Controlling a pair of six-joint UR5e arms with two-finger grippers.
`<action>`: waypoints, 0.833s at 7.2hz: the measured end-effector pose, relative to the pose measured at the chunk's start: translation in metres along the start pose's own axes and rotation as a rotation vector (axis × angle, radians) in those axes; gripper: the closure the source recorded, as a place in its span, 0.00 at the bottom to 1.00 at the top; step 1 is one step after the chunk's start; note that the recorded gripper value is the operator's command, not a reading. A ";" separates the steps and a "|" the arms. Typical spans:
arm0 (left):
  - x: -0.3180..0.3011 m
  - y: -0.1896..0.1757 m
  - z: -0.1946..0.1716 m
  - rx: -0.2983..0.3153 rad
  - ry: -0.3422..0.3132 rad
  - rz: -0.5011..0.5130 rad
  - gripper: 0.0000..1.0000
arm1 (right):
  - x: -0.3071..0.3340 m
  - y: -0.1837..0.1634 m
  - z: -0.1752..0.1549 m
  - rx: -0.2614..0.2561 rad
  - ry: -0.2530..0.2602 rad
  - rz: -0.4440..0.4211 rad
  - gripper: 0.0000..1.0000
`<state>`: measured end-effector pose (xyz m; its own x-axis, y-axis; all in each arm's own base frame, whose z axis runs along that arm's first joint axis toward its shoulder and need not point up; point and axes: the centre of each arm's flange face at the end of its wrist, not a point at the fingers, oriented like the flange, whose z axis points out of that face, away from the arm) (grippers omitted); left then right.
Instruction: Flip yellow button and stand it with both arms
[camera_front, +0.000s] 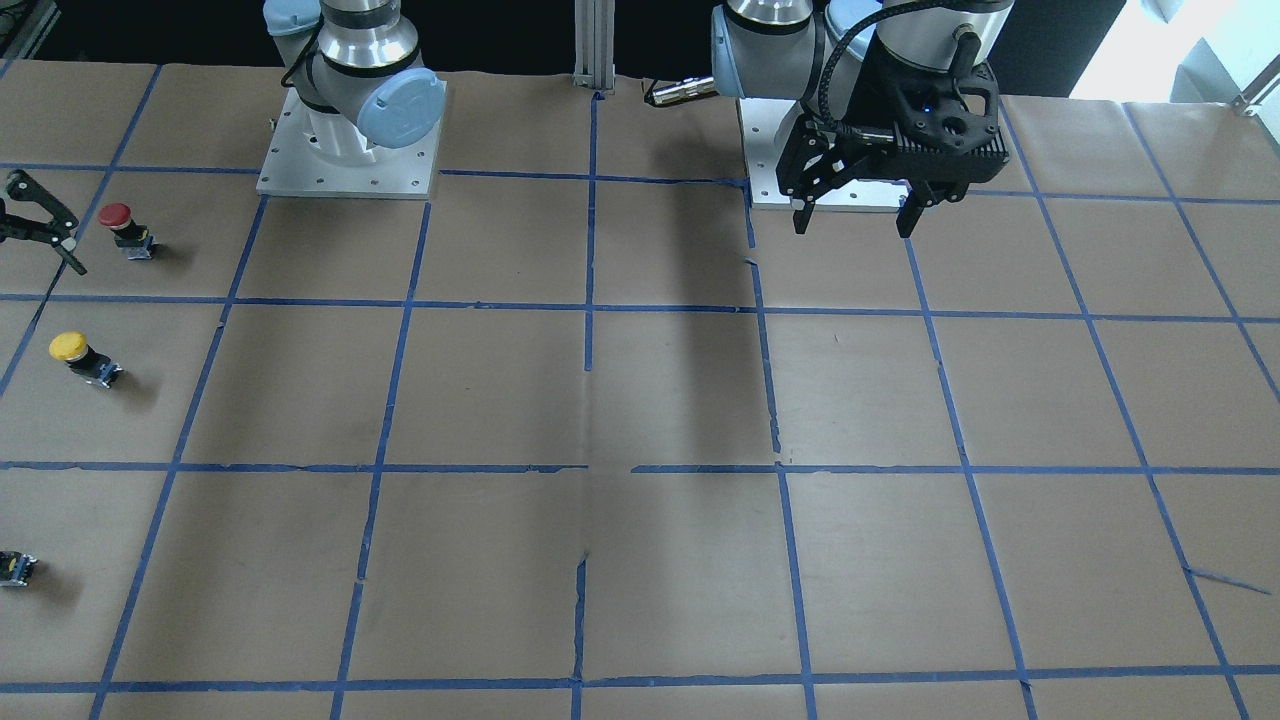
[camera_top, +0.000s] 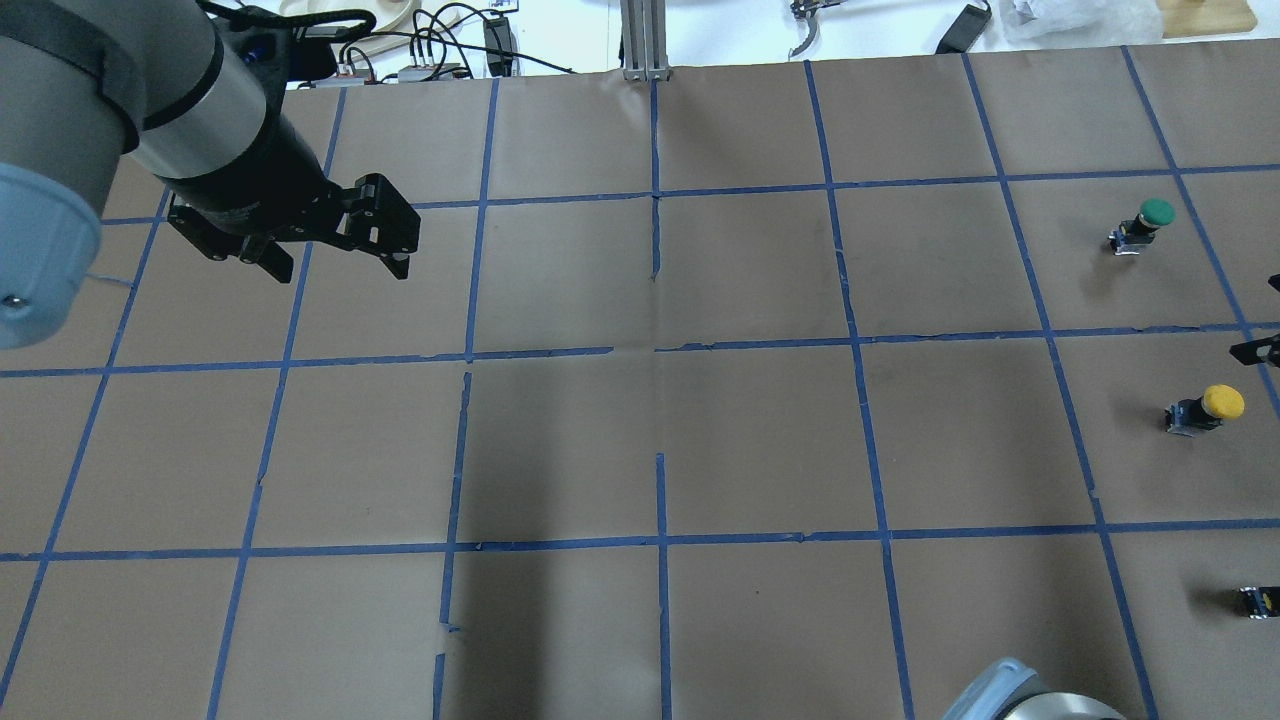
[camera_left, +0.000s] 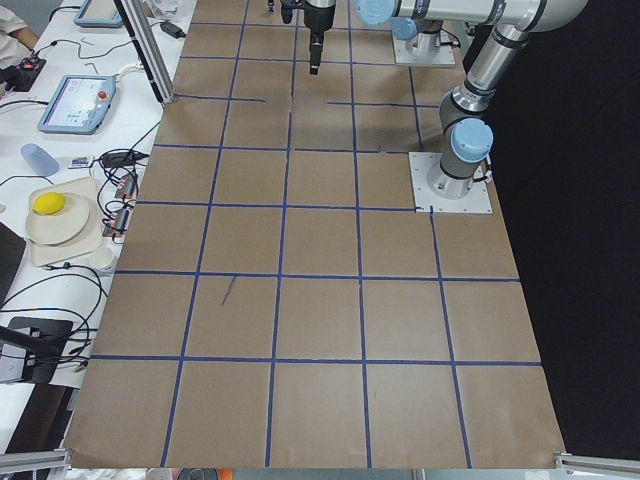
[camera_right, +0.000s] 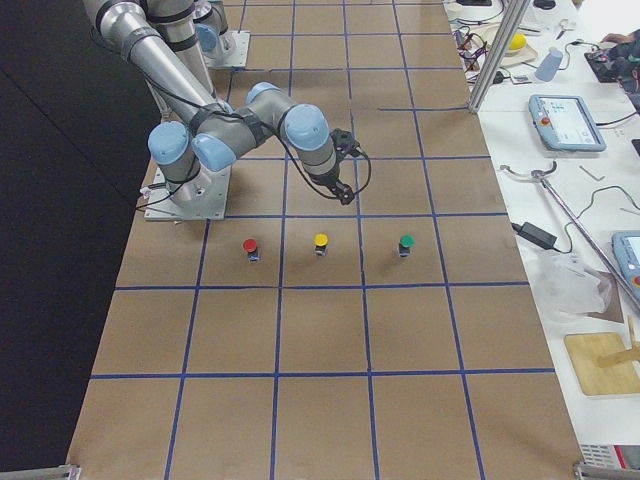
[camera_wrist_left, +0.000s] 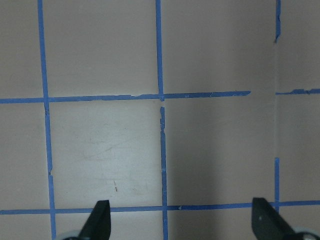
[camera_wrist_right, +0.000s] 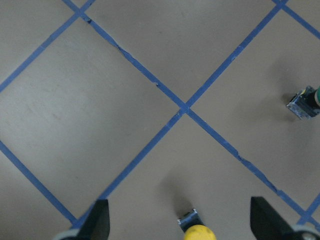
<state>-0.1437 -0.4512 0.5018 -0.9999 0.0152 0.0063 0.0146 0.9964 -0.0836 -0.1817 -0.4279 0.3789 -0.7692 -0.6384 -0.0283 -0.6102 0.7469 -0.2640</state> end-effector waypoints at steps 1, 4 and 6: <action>0.000 0.000 -0.001 0.001 0.000 0.000 0.00 | -0.022 -0.024 -0.014 -0.035 -0.007 0.104 0.00; 0.000 0.000 -0.004 0.008 0.000 0.001 0.00 | -0.084 -0.114 -0.049 -0.110 -0.020 0.358 0.00; 0.000 0.000 -0.004 0.008 0.000 0.000 0.00 | -0.137 -0.166 -0.054 -0.132 -0.017 0.499 0.00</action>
<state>-0.1438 -0.4513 0.5058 -0.9999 0.0155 0.0064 0.0149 0.9957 -0.0916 0.0146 -0.4548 0.4787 -0.9703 -0.2007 -0.1352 -0.1896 0.9777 -0.0906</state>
